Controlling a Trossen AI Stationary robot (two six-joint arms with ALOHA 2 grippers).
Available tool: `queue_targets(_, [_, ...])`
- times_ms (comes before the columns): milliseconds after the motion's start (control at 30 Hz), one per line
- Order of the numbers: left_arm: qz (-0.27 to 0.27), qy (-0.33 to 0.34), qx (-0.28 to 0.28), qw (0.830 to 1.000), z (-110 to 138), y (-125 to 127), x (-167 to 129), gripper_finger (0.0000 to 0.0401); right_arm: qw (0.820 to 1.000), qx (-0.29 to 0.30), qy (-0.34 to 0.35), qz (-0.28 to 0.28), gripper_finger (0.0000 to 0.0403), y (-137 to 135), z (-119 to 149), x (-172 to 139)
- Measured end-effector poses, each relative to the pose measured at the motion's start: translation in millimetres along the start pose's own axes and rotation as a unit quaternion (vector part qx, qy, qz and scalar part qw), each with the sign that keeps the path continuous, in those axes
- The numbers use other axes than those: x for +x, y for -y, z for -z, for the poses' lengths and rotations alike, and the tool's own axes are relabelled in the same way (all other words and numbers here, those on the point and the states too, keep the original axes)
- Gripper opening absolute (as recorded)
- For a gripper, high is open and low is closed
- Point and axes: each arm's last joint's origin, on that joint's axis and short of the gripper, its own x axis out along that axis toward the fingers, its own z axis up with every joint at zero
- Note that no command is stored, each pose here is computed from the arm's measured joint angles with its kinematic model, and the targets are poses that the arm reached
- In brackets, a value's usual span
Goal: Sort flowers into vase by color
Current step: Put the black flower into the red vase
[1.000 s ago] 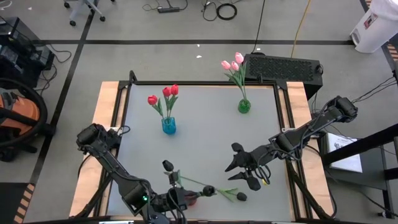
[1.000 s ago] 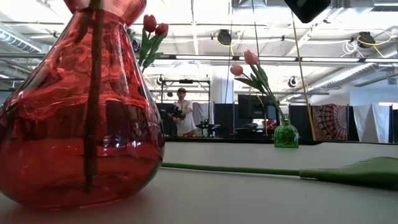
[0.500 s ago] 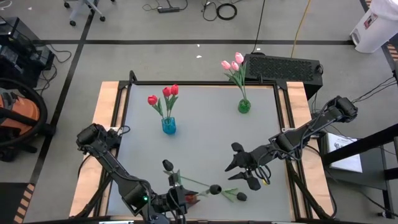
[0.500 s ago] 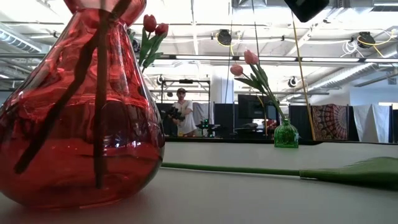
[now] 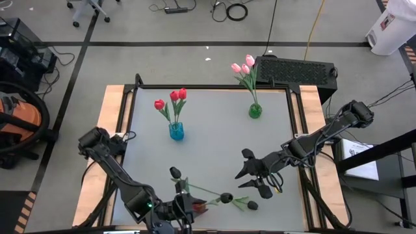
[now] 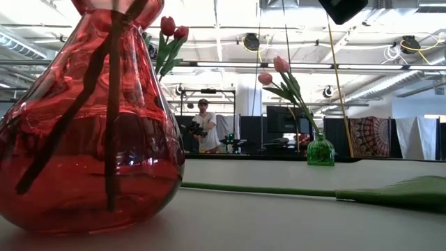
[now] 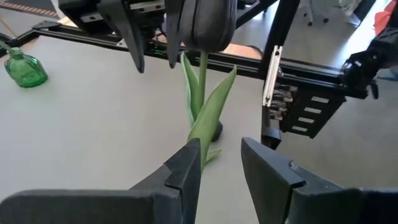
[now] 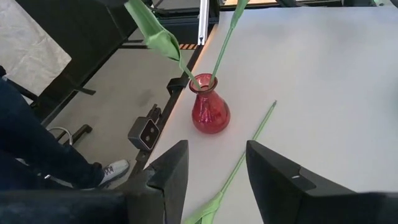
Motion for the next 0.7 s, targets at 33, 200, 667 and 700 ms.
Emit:
queue_targets(33, [0.003,0.0,-0.001,1.0,-2,0,-2,0.0123,1.0,0.0,0.0,0.0,0.0153,0,0,0])
queue_targets(200, [0.028,-0.003,0.016,0.999,-12,-4,-11,0.0123,1.0,0.0,0.0,0.0,0.0153,0,0,0])
queue_targets(667, [0.029,0.053,0.026,0.998,-67,-39,-44,0.0123,1.0,0.0,0.0,0.0,0.0153,0,0,0])
queue_targets(700, [0.027,0.058,0.019,0.998,-72,-44,-46,0.0123,1.0,0.0,0.0,0.0,0.0153,0,0,0])
